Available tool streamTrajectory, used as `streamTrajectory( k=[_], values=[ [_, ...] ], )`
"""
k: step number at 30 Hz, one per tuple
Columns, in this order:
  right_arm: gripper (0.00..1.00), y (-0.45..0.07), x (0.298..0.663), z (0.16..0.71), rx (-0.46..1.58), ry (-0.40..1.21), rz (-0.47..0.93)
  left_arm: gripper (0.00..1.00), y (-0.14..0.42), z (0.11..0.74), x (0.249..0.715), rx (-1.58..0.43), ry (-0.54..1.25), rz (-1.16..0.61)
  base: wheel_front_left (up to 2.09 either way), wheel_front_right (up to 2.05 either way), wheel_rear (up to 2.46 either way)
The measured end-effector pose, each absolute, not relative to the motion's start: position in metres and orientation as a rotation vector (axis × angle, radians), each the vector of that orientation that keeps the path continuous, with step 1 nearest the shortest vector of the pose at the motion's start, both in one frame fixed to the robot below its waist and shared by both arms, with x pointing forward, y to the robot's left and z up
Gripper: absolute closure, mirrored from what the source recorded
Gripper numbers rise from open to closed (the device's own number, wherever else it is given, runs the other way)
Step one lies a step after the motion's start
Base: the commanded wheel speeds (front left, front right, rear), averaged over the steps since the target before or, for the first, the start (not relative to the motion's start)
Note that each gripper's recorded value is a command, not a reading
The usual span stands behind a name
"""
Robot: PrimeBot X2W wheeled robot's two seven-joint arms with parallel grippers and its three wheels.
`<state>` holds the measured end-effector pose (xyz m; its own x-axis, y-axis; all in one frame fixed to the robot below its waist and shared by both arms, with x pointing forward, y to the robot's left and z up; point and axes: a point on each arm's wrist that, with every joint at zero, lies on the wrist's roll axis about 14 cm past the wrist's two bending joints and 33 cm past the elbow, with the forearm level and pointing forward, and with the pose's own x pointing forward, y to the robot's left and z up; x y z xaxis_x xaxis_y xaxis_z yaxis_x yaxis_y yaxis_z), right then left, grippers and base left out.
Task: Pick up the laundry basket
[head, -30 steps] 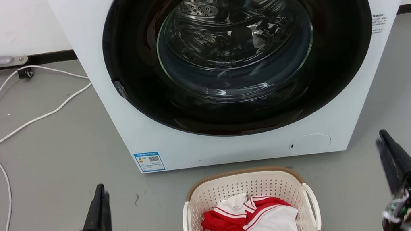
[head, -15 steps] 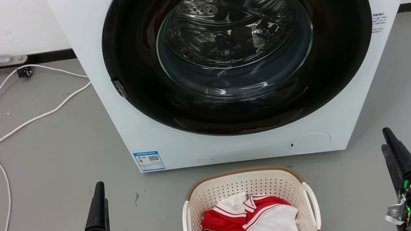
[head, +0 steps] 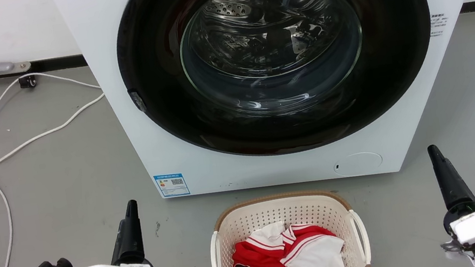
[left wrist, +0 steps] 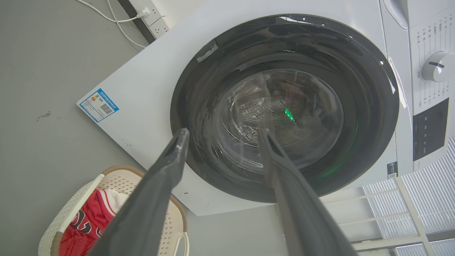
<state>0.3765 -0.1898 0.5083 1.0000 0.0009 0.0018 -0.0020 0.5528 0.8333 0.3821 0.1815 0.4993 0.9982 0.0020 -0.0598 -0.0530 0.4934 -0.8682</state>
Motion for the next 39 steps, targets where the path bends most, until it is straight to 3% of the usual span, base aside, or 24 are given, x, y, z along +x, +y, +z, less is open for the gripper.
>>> streamTrajectory(
  k=[39],
  values=[
    [0.0,-0.177,0.372,0.528,0.412,-0.093,0.061,0.0,0.165,0.514,0.382,-0.529,-0.024,-0.001,0.0,0.0,0.0]
  ],
)
